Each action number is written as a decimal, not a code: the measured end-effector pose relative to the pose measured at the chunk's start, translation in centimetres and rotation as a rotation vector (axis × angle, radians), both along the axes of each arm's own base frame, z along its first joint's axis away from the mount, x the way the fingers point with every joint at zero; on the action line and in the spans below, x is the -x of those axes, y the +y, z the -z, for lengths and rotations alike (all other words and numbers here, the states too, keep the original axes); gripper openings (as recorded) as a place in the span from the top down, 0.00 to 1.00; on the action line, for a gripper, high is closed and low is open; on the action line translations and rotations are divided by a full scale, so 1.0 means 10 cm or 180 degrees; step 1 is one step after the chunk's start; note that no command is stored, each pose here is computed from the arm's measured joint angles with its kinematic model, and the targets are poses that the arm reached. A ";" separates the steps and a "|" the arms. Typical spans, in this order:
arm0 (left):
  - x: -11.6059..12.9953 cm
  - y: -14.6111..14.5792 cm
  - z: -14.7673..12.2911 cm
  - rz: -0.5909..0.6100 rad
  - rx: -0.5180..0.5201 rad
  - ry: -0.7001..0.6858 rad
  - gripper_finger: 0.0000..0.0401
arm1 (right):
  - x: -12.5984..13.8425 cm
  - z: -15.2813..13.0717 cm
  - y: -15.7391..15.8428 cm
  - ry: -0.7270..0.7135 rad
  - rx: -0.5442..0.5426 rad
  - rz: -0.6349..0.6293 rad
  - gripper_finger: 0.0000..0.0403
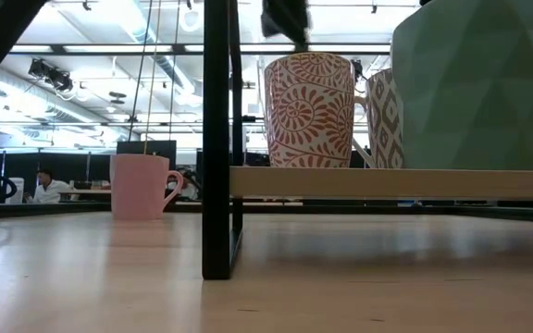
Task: Place coffee mugs
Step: Put the pink mug on the shelf
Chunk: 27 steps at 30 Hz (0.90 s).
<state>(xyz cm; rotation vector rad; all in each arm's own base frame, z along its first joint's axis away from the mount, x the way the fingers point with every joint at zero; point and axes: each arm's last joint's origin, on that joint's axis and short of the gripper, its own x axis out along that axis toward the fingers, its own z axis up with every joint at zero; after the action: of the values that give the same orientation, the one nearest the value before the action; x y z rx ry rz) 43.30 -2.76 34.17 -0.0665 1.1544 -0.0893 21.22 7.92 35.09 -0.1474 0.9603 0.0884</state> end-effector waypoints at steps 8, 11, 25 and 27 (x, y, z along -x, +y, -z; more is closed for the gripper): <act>0.50 0.18 -0.42 -0.0387 -0.0244 0.0178 0.65 | 0.00 0.00 0.00 -0.0003 0.0000 0.0001 0.77; 0.71 0.27 -0.58 -0.0697 -0.0473 0.0171 0.65 | 0.00 0.00 0.00 -0.0004 0.0000 0.0001 0.77; 2.05 0.74 -0.38 -0.2459 -0.0365 0.0532 0.65 | 0.00 0.00 0.00 -0.0005 -0.0001 0.0001 0.77; 2.22 0.81 -0.21 -0.2803 -0.0288 0.0530 0.65 | 0.00 0.00 0.00 -0.0008 -0.0001 0.0001 0.77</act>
<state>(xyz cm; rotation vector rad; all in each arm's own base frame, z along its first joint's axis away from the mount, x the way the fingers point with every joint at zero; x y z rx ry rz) 21.11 5.34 36.28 -0.5005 1.2048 0.7588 21.25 7.92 35.10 -0.1471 0.9580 0.0880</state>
